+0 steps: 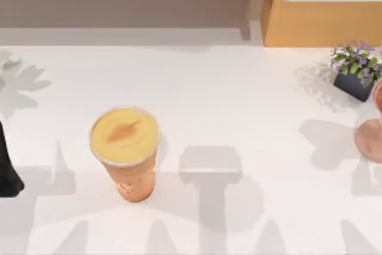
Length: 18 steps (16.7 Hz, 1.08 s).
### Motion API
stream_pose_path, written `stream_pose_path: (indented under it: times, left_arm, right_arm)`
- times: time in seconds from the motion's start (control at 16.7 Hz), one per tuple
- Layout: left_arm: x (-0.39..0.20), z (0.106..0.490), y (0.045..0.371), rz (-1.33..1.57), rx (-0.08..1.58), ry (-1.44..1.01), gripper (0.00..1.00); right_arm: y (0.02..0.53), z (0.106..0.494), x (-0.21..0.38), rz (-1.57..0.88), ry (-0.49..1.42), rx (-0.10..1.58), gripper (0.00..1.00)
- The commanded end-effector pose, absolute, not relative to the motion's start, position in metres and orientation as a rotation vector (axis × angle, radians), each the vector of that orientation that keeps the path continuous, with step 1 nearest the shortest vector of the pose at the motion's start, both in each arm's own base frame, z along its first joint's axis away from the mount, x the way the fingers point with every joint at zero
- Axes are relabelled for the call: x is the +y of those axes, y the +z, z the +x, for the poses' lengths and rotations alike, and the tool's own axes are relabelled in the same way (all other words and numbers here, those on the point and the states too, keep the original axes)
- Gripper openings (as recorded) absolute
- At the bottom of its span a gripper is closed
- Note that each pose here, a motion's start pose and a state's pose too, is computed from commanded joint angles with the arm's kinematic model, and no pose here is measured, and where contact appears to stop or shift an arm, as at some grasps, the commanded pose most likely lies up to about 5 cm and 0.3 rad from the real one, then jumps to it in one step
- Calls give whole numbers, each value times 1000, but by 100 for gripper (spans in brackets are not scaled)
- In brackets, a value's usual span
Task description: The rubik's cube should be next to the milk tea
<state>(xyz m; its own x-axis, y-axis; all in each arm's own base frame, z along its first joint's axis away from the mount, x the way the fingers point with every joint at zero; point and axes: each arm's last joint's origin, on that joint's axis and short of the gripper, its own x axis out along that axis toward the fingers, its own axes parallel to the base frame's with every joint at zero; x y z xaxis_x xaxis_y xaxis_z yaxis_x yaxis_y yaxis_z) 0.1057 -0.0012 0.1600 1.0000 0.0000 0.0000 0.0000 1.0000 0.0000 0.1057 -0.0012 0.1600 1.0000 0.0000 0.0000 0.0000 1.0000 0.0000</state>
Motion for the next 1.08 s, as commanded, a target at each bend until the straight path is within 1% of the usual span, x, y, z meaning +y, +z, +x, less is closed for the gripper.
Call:
stream_pose_path:
  times: [0.18, 0.3, 0.42, 0.6, 0.72, 0.84, 0.96, 1.08]
  left_arm:
    - [-1, 106, 163, 0, -1, 0, 100]
    - [-3, 106, 178, 0, -7, -2, 100]
    - [-5, 109, 204, -2, -16, -4, 100]
    - [-11, 124, 259, -5, -28, -8, 100]
    - [-19, 147, 298, -7, -26, -11, 100]
    - [-32, 180, 334, -7, -18, -13, 100]
    - [-49, 221, 362, -6, -8, -15, 100]
    - [-72, 263, 379, -3, 1, -16, 100]
  right_arm:
    - [160, 106, -1, 0, 0, 0, 100]
    - [160, 106, -1, 0, 0, 0, 100]
    - [160, 106, -1, 0, 0, 0, 100]
    - [160, 106, -1, 0, 0, 0, 100]
    - [160, 106, -1, 0, 0, 0, 100]
    - [160, 106, -1, 0, 0, 0, 100]
    - [160, 106, -1, 0, 0, 0, 100]
    - [160, 106, -1, 0, 0, 0, 100]
